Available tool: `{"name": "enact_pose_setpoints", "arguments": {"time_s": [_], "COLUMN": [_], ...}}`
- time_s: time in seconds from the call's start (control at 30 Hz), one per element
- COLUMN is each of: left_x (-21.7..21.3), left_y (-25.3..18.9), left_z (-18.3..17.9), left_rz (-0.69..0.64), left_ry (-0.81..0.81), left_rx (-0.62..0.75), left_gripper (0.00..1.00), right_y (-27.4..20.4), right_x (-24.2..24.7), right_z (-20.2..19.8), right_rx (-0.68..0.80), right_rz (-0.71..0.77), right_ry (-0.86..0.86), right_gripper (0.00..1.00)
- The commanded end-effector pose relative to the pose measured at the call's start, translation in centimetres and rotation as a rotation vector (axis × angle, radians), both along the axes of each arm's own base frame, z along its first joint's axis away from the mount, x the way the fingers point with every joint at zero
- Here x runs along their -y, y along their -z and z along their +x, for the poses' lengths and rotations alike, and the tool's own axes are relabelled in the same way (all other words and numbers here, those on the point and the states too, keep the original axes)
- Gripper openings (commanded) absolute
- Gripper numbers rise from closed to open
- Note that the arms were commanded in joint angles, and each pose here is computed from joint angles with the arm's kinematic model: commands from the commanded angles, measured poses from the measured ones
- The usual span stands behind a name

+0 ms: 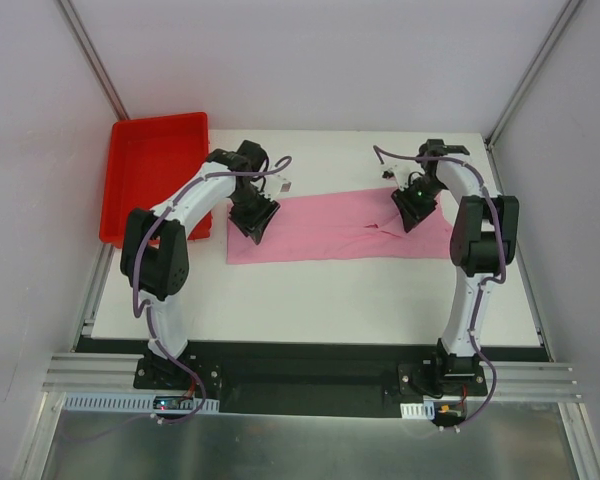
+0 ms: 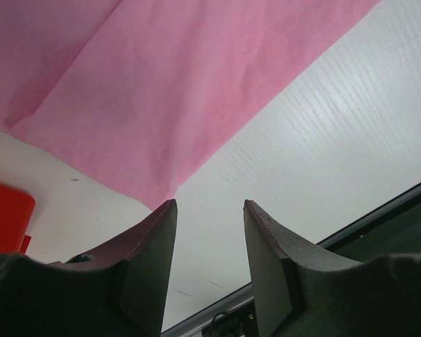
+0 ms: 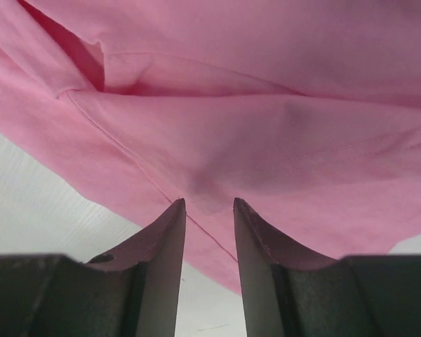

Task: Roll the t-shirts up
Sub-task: Fold the T-shirt at the center of the board.

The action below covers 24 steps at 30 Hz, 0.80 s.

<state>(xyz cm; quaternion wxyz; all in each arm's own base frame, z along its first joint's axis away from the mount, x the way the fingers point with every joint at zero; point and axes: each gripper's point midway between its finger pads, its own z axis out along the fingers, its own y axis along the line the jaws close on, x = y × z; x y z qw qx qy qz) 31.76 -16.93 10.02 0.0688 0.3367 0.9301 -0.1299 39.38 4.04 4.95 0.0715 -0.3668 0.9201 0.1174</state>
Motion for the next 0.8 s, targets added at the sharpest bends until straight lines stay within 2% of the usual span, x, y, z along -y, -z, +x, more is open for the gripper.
{"name": "enact_pose_setpoints", "arguments": {"time_s": [0.0, 0.37, 0.77], "left_x": [-0.8, -0.4, -0.3], "left_y": [-1.6, -1.4, -1.2], "left_z": [-0.2, 0.6, 1.0], "left_rz": [0.015, 0.012, 0.017], "left_ry": [0.015, 0.014, 0.011], "left_rx": [0.050, 0.047, 0.049], "left_gripper": [0.43, 0.43, 0.43], "right_y": [-0.3, 0.2, 1.4], "right_x": [-0.5, 0.3, 0.6], "right_z": [-1.7, -2.8, -1.6], "right_rx": [-0.083, -0.107, -0.078], "right_rz": [-0.001, -0.039, -0.122], "right_ry": [-0.020, -0.017, -0.046], "right_gripper": [0.37, 0.41, 0.35]}}
